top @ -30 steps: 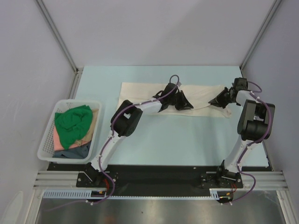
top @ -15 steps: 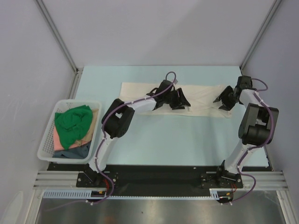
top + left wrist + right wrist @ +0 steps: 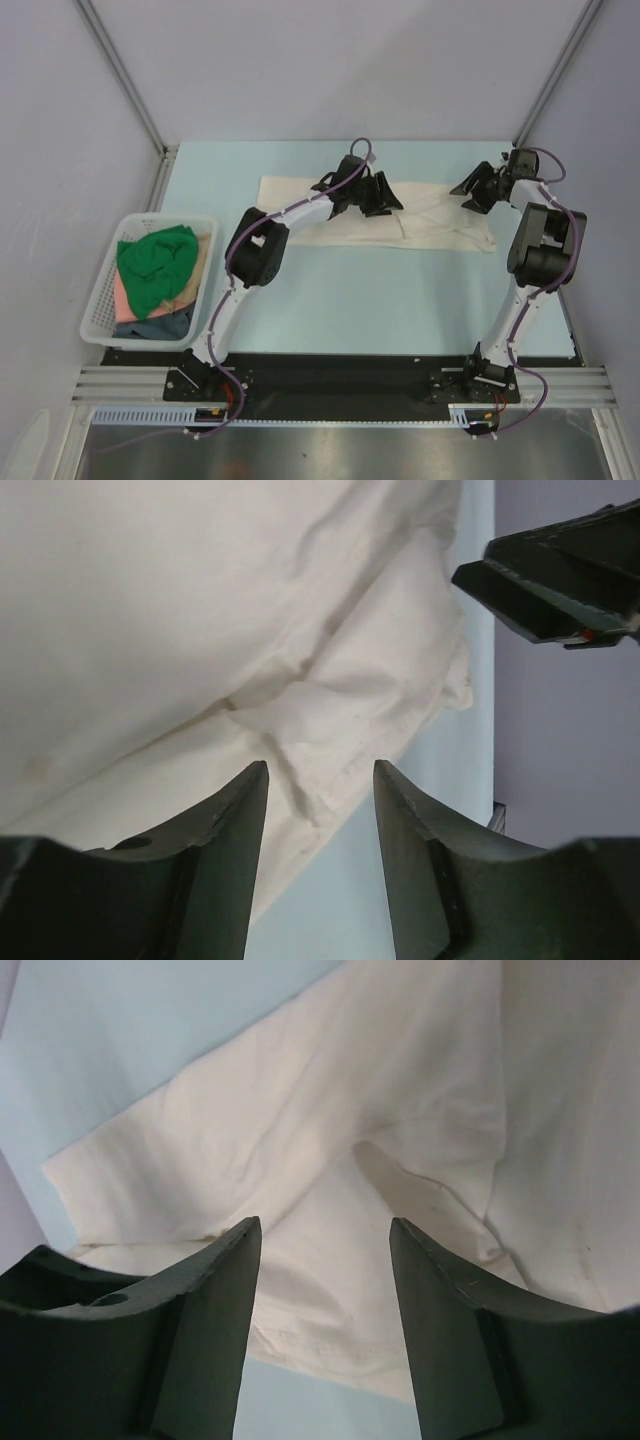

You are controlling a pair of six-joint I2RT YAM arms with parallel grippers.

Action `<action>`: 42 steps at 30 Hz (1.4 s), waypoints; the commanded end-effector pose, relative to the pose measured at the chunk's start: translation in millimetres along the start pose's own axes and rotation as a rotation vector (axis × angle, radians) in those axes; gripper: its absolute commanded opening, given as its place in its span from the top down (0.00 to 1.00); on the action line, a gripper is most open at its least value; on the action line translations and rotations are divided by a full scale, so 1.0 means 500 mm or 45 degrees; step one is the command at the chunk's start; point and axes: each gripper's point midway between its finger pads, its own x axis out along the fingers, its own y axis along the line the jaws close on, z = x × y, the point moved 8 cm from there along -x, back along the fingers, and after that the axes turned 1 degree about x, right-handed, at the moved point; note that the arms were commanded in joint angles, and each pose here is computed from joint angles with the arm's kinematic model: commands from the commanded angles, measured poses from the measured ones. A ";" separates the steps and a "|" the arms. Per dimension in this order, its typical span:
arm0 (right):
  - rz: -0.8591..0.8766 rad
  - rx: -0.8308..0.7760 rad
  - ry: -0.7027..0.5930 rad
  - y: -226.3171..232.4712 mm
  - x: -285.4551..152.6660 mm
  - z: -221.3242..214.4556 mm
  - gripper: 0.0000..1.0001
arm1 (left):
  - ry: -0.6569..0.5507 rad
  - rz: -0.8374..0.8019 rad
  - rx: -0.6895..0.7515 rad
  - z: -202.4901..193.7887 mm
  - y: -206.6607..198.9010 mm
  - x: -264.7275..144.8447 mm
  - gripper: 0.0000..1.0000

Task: Fold and stack the t-shirts
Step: Fold the tshirt

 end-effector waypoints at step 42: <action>0.141 -0.175 0.225 -0.028 0.083 0.011 0.55 | 0.031 -0.104 -0.182 -0.002 0.027 0.065 0.68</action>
